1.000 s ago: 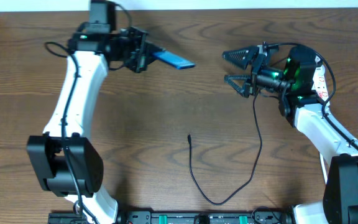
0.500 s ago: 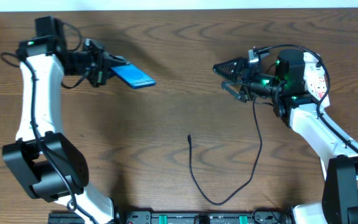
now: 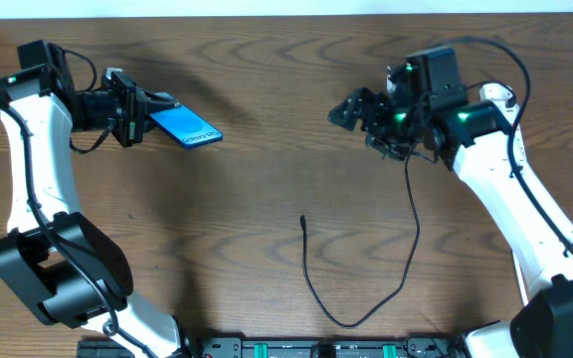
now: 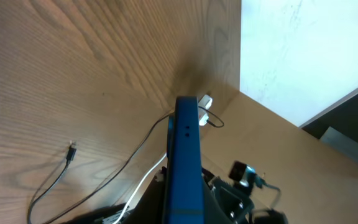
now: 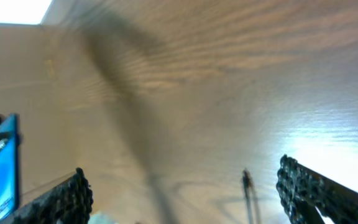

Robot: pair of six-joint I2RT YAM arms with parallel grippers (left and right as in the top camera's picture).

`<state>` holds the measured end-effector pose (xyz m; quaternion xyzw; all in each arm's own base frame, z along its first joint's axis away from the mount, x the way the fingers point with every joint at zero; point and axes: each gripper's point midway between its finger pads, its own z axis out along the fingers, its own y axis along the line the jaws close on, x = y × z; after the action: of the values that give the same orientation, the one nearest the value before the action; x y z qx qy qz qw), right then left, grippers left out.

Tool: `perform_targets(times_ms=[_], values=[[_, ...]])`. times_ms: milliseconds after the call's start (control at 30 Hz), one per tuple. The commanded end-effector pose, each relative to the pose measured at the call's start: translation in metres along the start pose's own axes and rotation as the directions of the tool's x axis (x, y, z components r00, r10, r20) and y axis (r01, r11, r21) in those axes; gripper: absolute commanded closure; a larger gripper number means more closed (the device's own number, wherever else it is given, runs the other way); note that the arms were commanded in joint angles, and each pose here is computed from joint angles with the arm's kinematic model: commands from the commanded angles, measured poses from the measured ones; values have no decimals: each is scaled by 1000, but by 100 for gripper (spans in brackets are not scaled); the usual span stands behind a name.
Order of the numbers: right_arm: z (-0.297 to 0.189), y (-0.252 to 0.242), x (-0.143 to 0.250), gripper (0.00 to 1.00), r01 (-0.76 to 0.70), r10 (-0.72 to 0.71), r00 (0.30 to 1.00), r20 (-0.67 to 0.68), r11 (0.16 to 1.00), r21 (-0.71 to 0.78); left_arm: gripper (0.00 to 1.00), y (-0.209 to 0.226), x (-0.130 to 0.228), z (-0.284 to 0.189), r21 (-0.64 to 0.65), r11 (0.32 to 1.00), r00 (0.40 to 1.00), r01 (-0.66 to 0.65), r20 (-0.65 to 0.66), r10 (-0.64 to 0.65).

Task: Plug charger to phone and switch on socket
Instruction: 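Open the right gripper and pull it away from the phone, then move the right gripper down to the black cable's plug end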

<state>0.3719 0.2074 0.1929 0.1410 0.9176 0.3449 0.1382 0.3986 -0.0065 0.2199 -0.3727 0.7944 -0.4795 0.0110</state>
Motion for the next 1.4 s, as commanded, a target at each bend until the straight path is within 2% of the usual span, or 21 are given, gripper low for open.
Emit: perform_targets(times_ms=[0,133,233,567,733,1167,1367], values=[[-7,0,-11,6,100,-117,987,112,984,144,93,-15,8,-9,50,998,999,-40,-5,40],[1,-15,11,5,131,-165,982,90,945,300,93,-15,8,-9,50,998,999,-44,-5,44],[16,-25,34,5,174,-195,981,17,909,380,93,-15,8,-9,50,998,999,-43,-5,44],[102,-53,108,4,309,-225,948,-225,819,484,93,-14,8,-9,47,998,999,-44,-3,44],[120,-73,127,11,314,-181,941,-286,785,534,93,-14,8,-9,47,998,999,-44,-3,44],[124,-86,161,16,326,-168,935,-311,749,576,93,-14,8,-9,46,998,999,-44,-3,44],[132,-79,172,15,368,-229,925,-305,743,559,92,-13,7,-9,40,998,999,-43,1,43]])
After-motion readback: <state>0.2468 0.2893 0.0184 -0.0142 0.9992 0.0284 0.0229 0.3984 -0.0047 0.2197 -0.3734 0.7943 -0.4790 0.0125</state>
